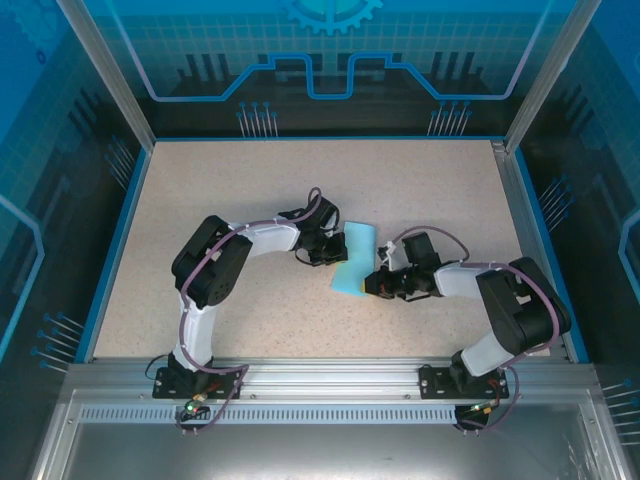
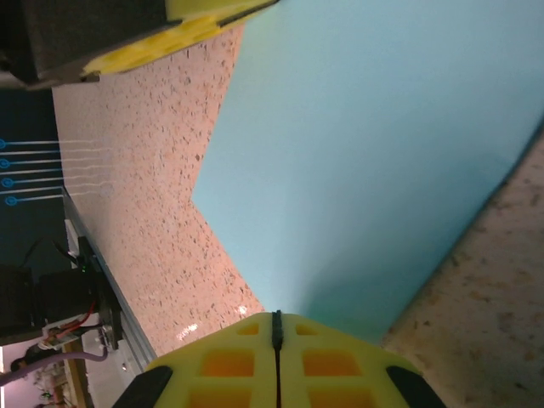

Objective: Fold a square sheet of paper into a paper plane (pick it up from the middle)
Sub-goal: Fold the square sheet of paper in half at the center of the table.

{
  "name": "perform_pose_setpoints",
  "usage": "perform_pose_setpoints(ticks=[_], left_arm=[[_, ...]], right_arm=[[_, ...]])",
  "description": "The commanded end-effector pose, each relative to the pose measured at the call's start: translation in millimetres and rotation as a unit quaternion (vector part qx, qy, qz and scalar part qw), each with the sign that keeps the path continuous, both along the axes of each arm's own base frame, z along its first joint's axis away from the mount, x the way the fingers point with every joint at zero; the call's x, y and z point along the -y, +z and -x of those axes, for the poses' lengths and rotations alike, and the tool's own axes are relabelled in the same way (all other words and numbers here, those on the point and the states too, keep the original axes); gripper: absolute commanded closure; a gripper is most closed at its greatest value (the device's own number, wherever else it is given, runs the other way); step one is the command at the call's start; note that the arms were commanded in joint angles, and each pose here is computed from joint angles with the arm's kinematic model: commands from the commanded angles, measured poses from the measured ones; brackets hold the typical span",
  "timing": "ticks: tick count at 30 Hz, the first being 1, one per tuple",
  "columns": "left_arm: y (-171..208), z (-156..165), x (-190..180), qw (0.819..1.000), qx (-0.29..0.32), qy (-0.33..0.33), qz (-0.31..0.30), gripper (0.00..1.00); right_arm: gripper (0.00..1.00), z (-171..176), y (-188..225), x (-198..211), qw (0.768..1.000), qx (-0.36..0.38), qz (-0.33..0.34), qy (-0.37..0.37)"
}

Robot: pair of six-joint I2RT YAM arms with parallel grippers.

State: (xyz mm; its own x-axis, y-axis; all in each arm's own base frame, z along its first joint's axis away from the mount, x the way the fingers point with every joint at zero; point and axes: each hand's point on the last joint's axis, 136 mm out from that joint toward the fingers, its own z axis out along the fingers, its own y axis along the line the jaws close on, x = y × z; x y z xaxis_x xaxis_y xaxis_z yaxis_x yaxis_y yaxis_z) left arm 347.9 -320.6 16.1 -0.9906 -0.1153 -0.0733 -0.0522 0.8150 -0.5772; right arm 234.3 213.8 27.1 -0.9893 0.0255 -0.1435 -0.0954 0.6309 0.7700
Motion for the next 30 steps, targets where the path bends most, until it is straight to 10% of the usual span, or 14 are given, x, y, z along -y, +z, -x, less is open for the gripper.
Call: perform_pose_setpoints(ticks=[1, 30], left_arm=[[-23.9, 14.5, -13.6, 0.999, -0.028, -0.004, -0.045, 1.00], [-25.4, 15.6, -13.1, 0.999, -0.029, -0.008, -0.044, 1.00]], right_arm=[[0.94, 15.5, -15.4, 3.1, 0.999, -0.021, 0.029, 0.017], [0.94, -52.3, 6.8, 8.8, 0.999, 0.006, 0.014, -0.039]])
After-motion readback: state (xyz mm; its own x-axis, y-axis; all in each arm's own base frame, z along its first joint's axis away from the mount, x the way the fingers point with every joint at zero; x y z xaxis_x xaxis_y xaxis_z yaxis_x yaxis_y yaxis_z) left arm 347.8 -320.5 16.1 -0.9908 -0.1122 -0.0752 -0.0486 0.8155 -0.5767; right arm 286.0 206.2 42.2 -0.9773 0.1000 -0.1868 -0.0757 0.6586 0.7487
